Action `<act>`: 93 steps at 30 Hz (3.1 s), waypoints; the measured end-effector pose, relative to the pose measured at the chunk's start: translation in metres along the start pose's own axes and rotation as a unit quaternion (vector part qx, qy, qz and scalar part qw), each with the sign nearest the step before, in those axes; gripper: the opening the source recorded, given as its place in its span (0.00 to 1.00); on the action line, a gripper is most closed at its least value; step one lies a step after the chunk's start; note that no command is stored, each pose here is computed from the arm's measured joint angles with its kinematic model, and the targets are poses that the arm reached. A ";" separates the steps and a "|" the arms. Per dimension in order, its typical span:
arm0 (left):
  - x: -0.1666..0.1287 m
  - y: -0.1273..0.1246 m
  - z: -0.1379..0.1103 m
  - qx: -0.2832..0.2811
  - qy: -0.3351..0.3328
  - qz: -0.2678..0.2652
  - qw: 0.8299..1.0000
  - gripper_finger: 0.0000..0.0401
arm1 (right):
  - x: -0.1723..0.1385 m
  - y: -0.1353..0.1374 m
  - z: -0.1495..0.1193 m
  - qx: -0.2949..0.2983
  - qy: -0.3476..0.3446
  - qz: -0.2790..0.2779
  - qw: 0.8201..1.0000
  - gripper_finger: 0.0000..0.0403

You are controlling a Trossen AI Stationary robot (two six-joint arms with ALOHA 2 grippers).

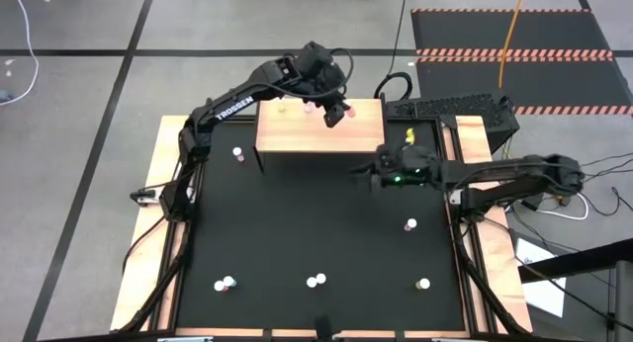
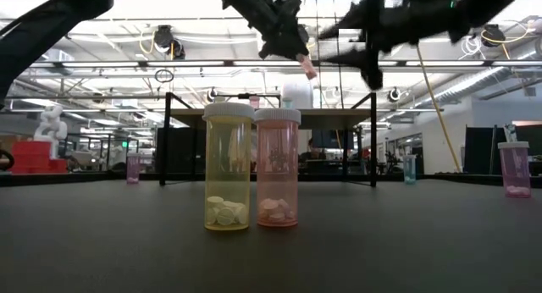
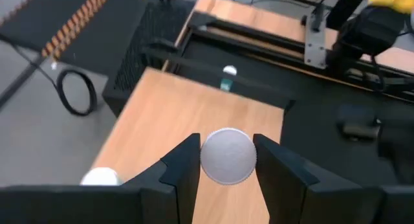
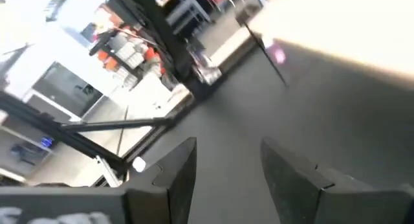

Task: Pick and place medicine bottles onto shelf by color
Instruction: Put the top left orange pill bottle on the shelf

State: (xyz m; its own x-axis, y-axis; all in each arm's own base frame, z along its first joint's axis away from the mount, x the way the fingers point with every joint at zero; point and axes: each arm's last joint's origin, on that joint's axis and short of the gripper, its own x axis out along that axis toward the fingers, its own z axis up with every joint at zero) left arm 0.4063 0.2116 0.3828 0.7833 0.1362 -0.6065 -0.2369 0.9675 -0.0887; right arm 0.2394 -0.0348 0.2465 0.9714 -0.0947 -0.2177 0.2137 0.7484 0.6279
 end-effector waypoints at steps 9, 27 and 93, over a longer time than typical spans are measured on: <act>-0.007 -0.020 -0.002 0.072 0.027 -0.022 0.997 0.36 | -0.047 0.009 0.058 -0.140 -0.047 -0.150 0.978 0.41; 0.000 -0.057 0.001 0.156 0.014 -0.043 0.987 0.36 | -0.024 0.000 0.092 -0.292 0.028 -0.220 0.930 0.54; 0.101 0.028 -0.028 0.073 -0.098 0.099 0.988 0.36 | -0.051 0.000 0.082 -0.178 0.063 -0.261 0.947 0.54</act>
State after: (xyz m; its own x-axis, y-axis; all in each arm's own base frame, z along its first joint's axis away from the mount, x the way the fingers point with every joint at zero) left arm 0.4628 0.2470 0.2971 0.8290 0.3512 -0.4352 -0.3225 0.9360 0.1410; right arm 0.1980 -0.0834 0.3192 0.7180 -0.4504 -0.5307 0.5914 0.7968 0.1240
